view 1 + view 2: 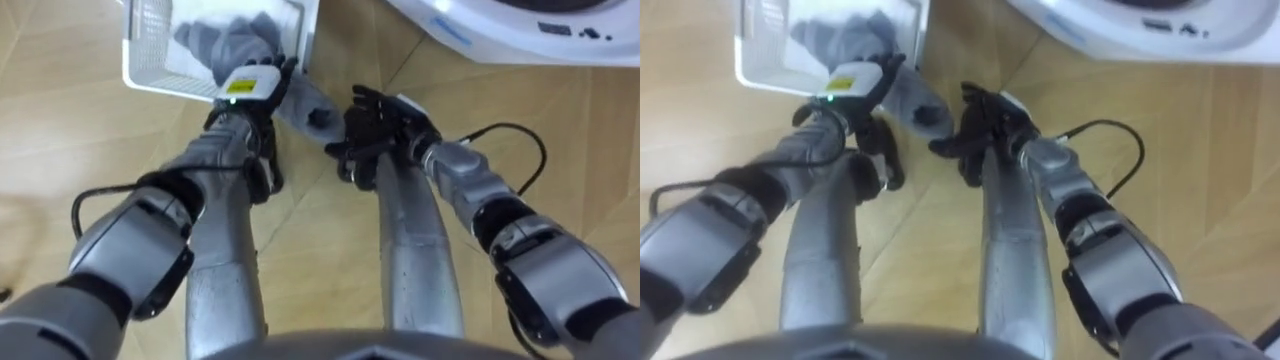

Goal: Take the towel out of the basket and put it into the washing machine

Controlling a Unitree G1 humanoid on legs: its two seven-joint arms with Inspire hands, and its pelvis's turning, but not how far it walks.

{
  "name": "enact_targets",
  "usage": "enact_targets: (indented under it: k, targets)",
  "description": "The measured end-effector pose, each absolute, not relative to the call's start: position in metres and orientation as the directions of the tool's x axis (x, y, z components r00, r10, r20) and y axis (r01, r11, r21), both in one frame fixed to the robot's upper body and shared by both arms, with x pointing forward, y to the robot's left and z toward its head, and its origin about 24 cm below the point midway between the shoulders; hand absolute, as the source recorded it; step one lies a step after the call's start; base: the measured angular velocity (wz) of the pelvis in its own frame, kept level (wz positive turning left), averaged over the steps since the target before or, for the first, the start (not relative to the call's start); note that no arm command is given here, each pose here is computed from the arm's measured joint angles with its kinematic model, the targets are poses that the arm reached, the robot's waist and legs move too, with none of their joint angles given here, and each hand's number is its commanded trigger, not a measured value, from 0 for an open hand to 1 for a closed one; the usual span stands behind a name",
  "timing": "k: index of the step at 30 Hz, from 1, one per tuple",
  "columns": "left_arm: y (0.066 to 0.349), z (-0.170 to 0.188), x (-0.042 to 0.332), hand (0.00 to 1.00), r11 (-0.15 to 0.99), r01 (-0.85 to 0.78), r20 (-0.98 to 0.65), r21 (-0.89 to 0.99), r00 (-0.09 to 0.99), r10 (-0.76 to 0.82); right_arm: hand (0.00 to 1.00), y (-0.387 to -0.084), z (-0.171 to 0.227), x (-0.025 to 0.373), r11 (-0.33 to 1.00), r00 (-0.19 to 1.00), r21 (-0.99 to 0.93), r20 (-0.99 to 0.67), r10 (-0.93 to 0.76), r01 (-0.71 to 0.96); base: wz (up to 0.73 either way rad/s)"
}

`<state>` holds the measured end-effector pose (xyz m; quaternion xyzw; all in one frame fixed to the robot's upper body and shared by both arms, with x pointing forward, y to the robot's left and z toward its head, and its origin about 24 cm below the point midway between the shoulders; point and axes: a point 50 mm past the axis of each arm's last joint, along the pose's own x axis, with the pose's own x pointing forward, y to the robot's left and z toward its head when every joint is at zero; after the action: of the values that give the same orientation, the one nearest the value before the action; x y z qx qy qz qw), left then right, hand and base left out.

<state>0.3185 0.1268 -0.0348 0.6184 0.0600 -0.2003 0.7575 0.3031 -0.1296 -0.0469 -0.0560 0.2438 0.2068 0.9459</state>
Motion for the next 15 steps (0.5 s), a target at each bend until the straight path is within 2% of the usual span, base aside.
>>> enact_targets:
  k: [6,7,8,9,10,13,15]
  targets:
    - [0.126,-0.032,0.321,0.00,0.114,0.368,-0.333,0.923,0.910,-0.249,0.00,-0.116,-0.039,0.308,0.902,0.807,0.038,-0.430,0.404,-0.431,-0.03]
    - [0.126,-0.031,0.322,0.07,0.111,0.369,-0.333,0.923,0.909,-0.252,0.00,-0.114,-0.039,0.308,0.901,0.809,0.046,-0.422,0.408,-0.430,0.00]
    - [0.126,-0.030,0.322,0.39,0.110,0.369,-0.333,0.923,0.908,-0.254,0.00,-0.113,-0.038,0.308,0.902,0.810,0.050,-0.420,0.409,-0.430,0.00]
    - [0.127,-0.029,0.323,0.77,0.102,0.367,-0.332,0.925,0.908,-0.257,0.00,-0.111,-0.037,0.309,0.902,0.811,0.060,-0.415,0.412,-0.427,0.00]
    - [0.127,-0.028,0.324,1.00,0.090,0.366,-0.332,0.926,0.906,-0.261,0.00,-0.111,-0.037,0.309,0.903,0.813,0.066,-0.411,0.412,-0.424,0.00]
    - [0.126,-0.026,0.326,0.97,0.075,0.367,-0.335,0.927,0.903,-0.268,0.00,-0.111,-0.037,0.309,0.906,0.814,0.087,-0.409,0.412,-0.414,0.00]
    - [0.126,-0.024,0.328,1.00,0.074,0.364,-0.333,0.929,0.904,-0.269,0.00,-0.110,-0.037,0.309,0.905,0.813,0.091,-0.409,0.414,-0.415,0.00]
